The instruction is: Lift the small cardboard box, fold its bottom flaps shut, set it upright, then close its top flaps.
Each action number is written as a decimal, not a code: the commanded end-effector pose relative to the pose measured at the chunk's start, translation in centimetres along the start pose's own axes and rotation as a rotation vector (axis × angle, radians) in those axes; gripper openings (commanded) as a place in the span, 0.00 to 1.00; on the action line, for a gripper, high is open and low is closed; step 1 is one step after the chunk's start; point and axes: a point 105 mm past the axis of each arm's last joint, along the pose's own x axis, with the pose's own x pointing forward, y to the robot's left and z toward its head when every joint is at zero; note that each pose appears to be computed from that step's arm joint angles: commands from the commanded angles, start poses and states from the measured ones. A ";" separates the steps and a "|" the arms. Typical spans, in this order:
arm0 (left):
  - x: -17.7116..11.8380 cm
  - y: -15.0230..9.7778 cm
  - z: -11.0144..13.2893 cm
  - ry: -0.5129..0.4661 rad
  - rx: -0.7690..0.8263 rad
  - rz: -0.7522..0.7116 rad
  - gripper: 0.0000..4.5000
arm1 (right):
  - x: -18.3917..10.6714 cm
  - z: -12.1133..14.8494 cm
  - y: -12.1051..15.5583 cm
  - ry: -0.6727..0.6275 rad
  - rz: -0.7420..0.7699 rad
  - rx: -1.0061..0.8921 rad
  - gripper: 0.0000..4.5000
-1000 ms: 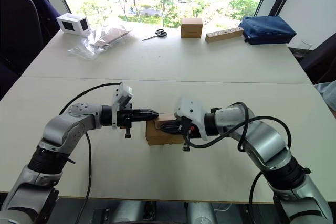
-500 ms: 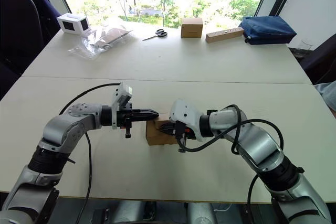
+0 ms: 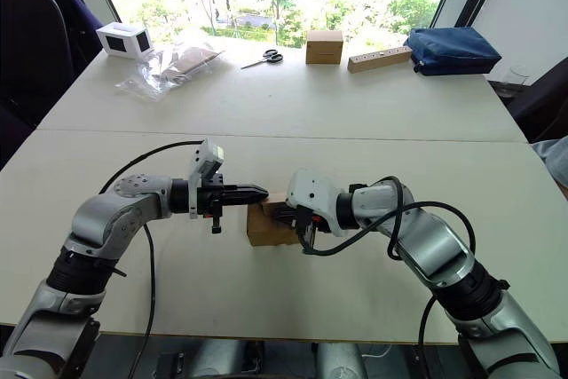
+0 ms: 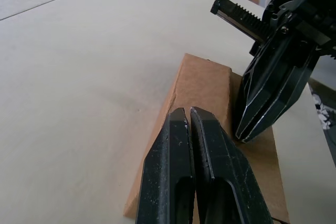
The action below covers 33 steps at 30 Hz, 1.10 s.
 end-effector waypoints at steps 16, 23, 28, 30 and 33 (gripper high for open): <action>-0.2 -0.6 0.5 0.028 0.110 -0.019 0.02 | -1.0 1.5 0.0 -0.064 0.006 0.021 0.00; -0.2 -0.9 0.1 0.071 0.169 -0.032 0.02 | -2.1 2.1 -0.5 -0.127 -0.026 0.088 0.00; -0.2 -0.9 0.5 0.067 0.188 -0.032 0.02 | -1.7 1.0 -1.2 -0.078 -0.074 0.064 0.00; -0.1 -1.0 1.1 0.048 0.197 -0.034 0.02 | -1.5 0.7 -1.1 -0.069 -0.075 0.060 0.00; 0.0 -1.4 1.9 0.029 0.210 -0.044 0.02 | -1.4 0.7 -1.1 -0.073 -0.075 0.059 0.00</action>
